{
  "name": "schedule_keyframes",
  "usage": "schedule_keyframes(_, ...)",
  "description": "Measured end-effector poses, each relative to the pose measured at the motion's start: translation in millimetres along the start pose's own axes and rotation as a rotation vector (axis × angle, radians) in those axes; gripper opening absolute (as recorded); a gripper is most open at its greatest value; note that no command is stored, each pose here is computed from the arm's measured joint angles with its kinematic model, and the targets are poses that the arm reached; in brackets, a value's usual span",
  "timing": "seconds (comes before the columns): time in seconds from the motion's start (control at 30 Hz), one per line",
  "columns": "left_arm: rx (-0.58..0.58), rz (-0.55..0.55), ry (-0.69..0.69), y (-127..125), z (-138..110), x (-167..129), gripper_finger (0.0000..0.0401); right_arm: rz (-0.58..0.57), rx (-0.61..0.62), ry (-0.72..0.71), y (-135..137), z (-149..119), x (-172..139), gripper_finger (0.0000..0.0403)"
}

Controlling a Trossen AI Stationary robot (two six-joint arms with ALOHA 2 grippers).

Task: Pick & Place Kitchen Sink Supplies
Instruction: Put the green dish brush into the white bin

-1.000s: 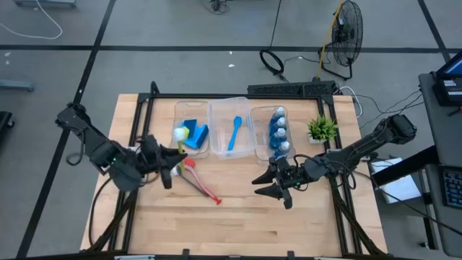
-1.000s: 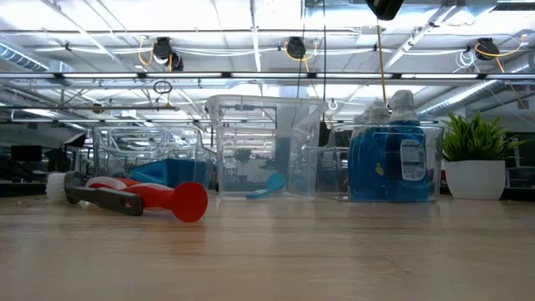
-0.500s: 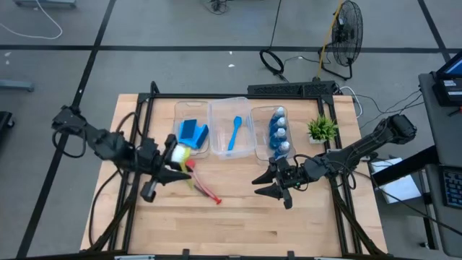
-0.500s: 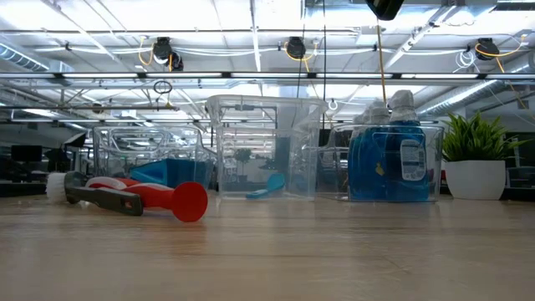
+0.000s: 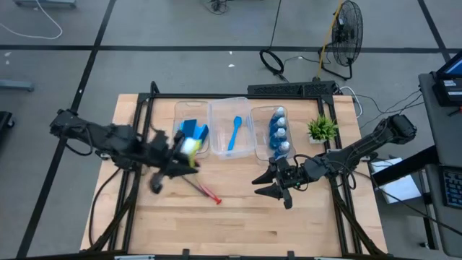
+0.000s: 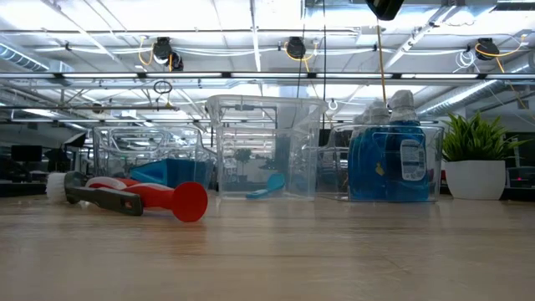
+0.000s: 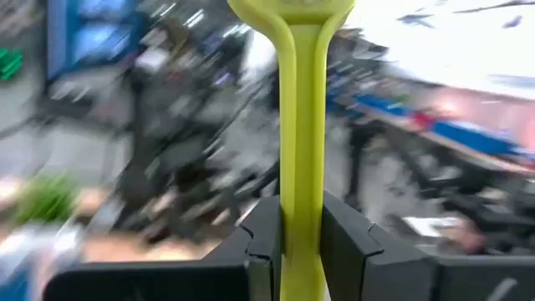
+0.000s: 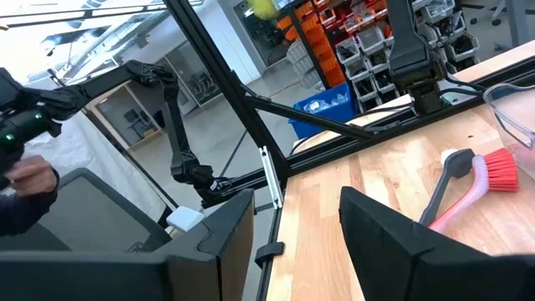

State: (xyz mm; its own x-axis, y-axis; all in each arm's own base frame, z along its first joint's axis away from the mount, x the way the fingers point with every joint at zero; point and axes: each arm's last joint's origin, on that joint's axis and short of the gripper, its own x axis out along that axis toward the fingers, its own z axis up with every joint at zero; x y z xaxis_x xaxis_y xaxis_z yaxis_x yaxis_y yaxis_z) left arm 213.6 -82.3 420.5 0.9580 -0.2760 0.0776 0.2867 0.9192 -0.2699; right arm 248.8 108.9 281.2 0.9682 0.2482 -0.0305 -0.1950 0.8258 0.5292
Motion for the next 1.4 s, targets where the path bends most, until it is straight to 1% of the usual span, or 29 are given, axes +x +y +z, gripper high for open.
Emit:
schedule_keyframes(0.1,-0.095,0.168,0.080,14,-14,9,0.0056,0.000,0.000,0.000,0,0,0,0.0167)
schedule_keyframes(0.2,-0.228,0.352,0.153,34,-29,17,0.0056,0.000,0.000,0.000,0,0,0,0.0167)
schedule_keyframes(0.3,-0.347,0.511,0.207,53,-45,26,0.0056,0.000,0.000,0.000,0,0,0,0.0167)
schedule_keyframes(0.4,-0.402,0.628,0.180,72,-52,35,0.0056,0.000,0.000,0.000,0,0,0,0.0167)
schedule_keyframes(0.47,-0.423,0.704,0.135,86,-54,40,0.0056,0.000,0.000,0.000,0,0,0,0.0167)
schedule_keyframes(0.53,-0.419,0.768,0.086,101,-53,44,0.0056,0.000,0.000,0.000,0,0,0,0.0167)
schedule_keyframes(0.73,-0.306,0.856,-0.001,143,-50,55,0.0056,0.000,0.000,0.000,0,0,0,0.0167)
schedule_keyframes(0.87,-0.262,0.947,0.007,175,-57,59,0.0056,0.000,0.001,0.000,0,0,0,0.0167)
schedule_keyframes(0.97,-0.269,0.990,0.032,196,-66,61,0.0056,0.000,0.001,0.000,0,0,0,0.0167)
schedule_keyframes(1.13,-0.293,1.004,0.116,222,-88,68,0.0056,0.000,0.001,0.000,0,0,0,0.0167)
schedule_keyframes(1.23,-0.307,1.005,0.170,230,-101,73,0.0056,0.000,0.001,-0.001,0,0,0,0.0167)
schedule_keyframes(1.4,-0.364,0.999,0.242,239,-123,80,0.0056,0.000,0.001,-0.001,0,0,0,0.0167)
